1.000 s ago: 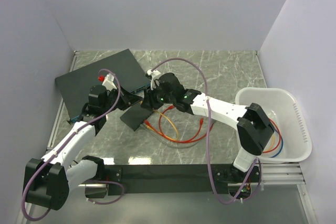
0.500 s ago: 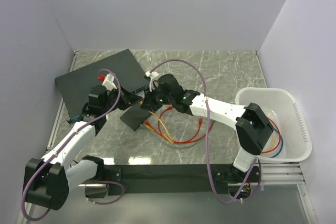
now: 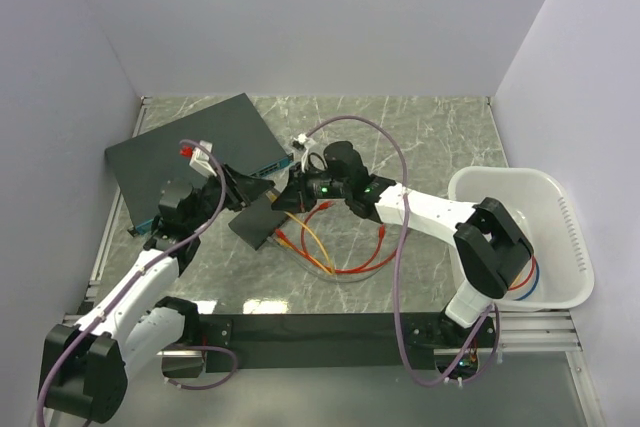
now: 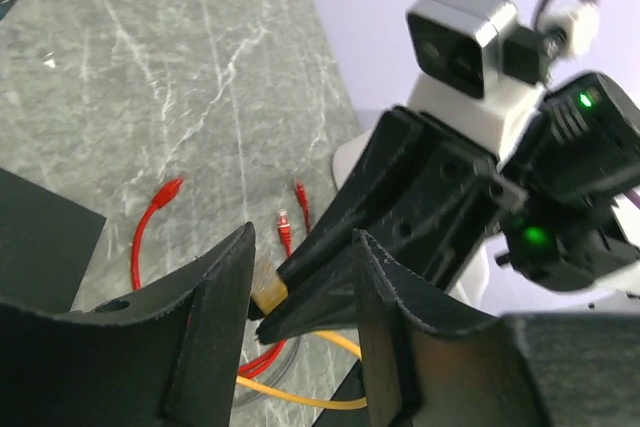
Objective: Insert the plug into the switch port
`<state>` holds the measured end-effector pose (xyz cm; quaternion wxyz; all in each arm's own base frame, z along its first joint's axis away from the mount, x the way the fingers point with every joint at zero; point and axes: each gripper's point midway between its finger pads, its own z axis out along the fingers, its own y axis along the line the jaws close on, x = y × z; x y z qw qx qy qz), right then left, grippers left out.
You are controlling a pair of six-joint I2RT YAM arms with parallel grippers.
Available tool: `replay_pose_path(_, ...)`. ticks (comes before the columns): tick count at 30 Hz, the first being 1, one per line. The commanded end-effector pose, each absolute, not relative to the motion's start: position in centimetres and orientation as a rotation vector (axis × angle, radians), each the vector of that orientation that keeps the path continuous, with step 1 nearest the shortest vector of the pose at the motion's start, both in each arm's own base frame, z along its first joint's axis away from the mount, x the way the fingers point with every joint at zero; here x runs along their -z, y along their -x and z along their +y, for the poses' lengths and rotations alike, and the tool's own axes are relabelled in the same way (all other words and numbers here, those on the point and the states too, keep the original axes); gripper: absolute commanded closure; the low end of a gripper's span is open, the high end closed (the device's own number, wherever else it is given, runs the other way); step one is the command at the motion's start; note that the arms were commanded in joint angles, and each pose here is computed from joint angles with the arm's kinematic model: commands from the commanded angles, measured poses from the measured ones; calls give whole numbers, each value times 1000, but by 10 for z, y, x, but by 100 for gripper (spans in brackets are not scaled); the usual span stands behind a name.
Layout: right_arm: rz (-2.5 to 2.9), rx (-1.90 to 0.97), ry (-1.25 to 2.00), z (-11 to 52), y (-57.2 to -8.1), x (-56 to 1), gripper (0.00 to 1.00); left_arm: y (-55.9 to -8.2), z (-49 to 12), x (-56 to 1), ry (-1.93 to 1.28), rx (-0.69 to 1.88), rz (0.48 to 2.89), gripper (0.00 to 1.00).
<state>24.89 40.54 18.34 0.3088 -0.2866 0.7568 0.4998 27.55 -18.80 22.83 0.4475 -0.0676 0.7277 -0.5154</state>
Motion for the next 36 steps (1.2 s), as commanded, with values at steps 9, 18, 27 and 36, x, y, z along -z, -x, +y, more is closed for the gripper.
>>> replay_pose_path(9,1732,-1683,740,397,-238,-248,100,-256,-195,-266,21,1369,1602,59)
replay_pose_path(18,1719,-1708,724,398,-240,-252,100,-258,-197,-256,18,1374,1629,66)
replay_pose_path(27,1710,-1725,725,398,-238,-255,100,-263,-195,-250,36,1344,1648,66)
replay_pose_path(36,1716,-1740,712,400,-239,-251,100,-256,-196,-259,5,1368,1609,90)
